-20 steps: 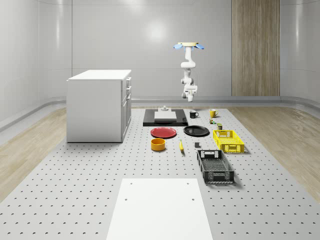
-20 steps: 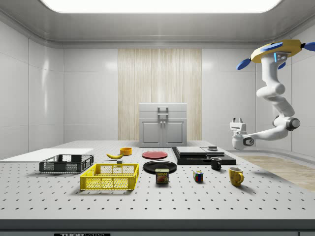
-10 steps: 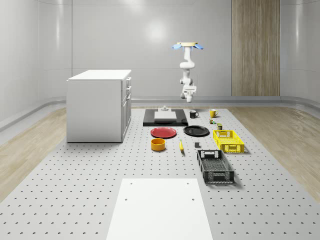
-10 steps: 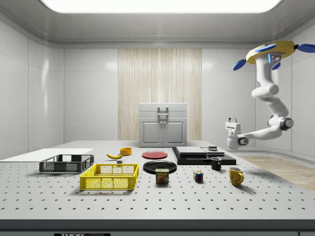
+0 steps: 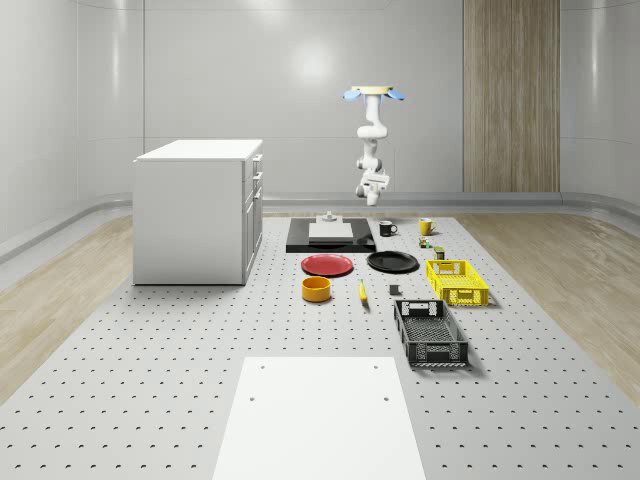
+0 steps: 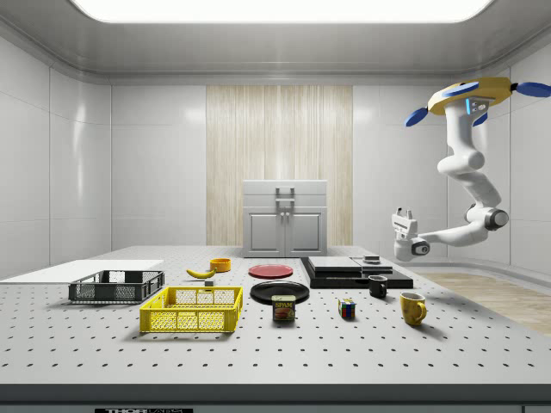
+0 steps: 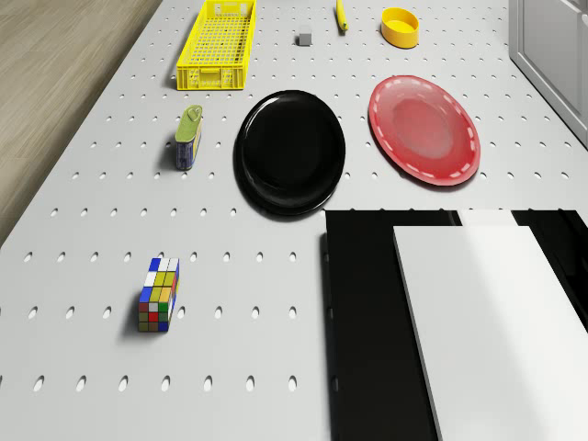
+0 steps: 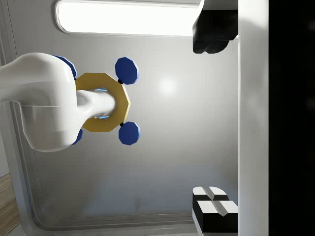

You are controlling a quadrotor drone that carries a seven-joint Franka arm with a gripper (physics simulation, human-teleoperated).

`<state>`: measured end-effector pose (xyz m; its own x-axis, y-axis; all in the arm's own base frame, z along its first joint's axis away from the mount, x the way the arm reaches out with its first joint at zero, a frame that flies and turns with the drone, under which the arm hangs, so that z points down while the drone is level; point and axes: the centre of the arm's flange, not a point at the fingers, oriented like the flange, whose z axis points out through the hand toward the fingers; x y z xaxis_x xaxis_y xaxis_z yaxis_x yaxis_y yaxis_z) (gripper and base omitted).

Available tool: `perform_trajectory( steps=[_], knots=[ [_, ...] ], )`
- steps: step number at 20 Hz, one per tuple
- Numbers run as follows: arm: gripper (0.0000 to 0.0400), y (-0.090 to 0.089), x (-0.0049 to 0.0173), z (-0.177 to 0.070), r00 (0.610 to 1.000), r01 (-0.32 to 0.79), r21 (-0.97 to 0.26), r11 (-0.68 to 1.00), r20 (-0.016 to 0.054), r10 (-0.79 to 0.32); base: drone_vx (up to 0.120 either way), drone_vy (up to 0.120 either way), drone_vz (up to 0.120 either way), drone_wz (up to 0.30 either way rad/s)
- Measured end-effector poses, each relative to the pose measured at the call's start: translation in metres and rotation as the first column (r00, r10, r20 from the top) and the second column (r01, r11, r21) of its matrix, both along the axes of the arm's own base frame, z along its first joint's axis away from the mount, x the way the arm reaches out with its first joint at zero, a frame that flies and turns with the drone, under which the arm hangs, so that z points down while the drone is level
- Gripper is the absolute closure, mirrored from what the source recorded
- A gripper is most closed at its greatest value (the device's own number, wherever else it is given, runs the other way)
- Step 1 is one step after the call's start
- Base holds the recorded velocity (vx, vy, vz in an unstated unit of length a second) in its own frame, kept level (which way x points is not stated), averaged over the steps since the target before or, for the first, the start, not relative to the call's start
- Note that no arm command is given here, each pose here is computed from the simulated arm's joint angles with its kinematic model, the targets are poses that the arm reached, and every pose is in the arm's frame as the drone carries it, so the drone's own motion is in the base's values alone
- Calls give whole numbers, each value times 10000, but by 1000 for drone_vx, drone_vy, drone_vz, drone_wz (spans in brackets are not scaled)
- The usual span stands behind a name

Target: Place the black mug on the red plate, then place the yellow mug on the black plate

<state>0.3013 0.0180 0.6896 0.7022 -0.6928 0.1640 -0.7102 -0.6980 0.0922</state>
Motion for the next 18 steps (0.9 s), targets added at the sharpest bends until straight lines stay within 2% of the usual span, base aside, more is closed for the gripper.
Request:
perform_trajectory(
  steps=[5, 9, 11, 14, 16, 18],
  knots=[
    [0, 225, -1, -71, 10000, 73, -2354, 9719, 41, -66, 0, 0, -16, 0],
    [0, 529, 3, -287, 9998, 188, -5759, 8173, 100, -159, 0, 0, -100, 0],
    [0, 688, 10, -507, 9996, 257, -7747, 6318, 155, -216, 20, 0, -120, 0],
    [0, 806, 25, -981, 9992, 331, -9819, 1866, 283, -285, 120, 0, -120, 0],
    [0, 747, 36, -1316, 9988, 335, -9872, -1557, 386, -298, 120, 0, -120, 0],
    [0, 601, 46, -1584, 9985, 299, -8925, -4501, 476, -281, 120, 0, -120, 0]
  ],
)
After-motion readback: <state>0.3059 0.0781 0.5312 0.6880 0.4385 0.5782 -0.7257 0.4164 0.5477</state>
